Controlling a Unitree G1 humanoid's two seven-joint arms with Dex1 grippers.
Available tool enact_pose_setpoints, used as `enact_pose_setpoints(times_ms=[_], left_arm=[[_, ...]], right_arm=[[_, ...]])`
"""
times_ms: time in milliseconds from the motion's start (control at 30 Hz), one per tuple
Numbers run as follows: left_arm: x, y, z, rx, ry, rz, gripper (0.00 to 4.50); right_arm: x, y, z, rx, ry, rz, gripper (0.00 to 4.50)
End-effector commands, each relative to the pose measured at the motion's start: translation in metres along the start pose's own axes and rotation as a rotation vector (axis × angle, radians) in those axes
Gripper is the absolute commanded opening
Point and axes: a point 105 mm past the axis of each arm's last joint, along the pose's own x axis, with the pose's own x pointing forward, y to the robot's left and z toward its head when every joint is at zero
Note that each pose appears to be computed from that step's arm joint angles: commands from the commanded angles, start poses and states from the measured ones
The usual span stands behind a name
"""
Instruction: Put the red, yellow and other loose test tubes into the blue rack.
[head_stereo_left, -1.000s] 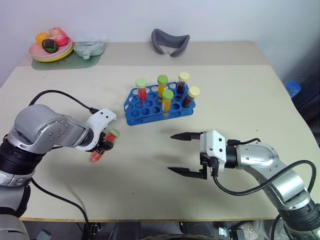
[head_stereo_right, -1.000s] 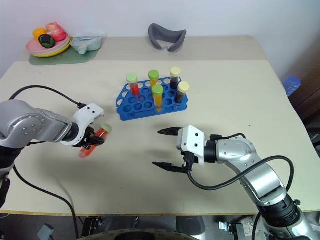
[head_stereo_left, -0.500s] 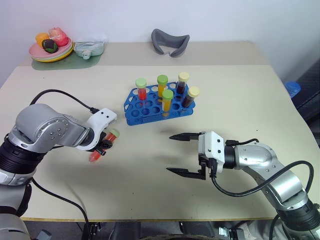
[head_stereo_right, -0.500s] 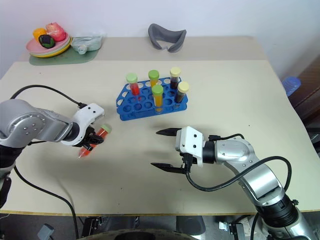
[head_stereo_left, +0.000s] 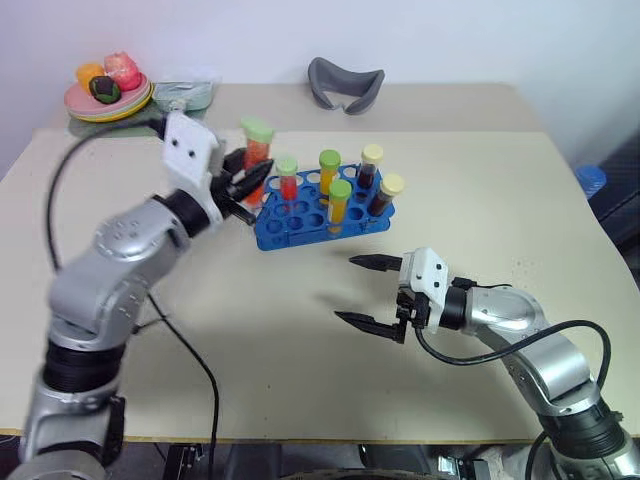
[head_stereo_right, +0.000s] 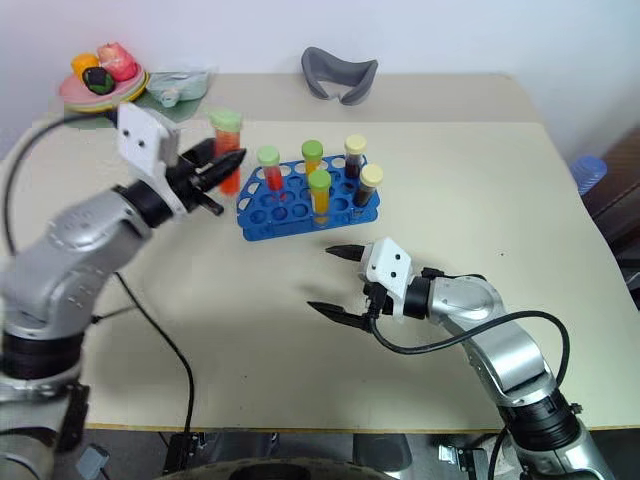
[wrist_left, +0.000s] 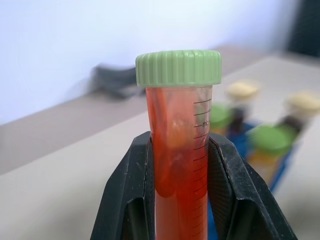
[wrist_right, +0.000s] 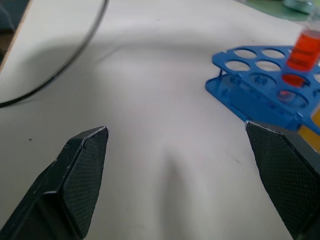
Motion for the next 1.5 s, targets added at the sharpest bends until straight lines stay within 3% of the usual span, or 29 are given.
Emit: enact_pose_setpoints(times_ms=[33,333,567,1367,1500], left_arm=[[0.005,-0.006,0.004,0.135,-0.120,0.036,0.97],[0.017,-0.021,-0.038,0.070,-0.154,0.027,0.97],[0.025,-0.025,-0.054,0.005,-0.159,-0.016,0.97],[0.028,-0.036,-0.062,-0.058,-0.210,-0.047,0.97],[0.027,-0.030,-0.063,-0.042,-0.209,-0.011,2.81]], right_arm=[[-0.001,0.001,0.006,-0.016,-0.020,-0.024,4.50],[-0.004,0.002,0.006,-0.002,-0.015,-0.068,4.50],[-0.004,-0.001,0.008,-0.008,-0.013,-0.082,4.50],[-0.002,-0.003,0.011,-0.019,-0.018,-0.087,4.50],[-0.001,-0.003,0.011,-0.018,-0.019,-0.087,4.50]])
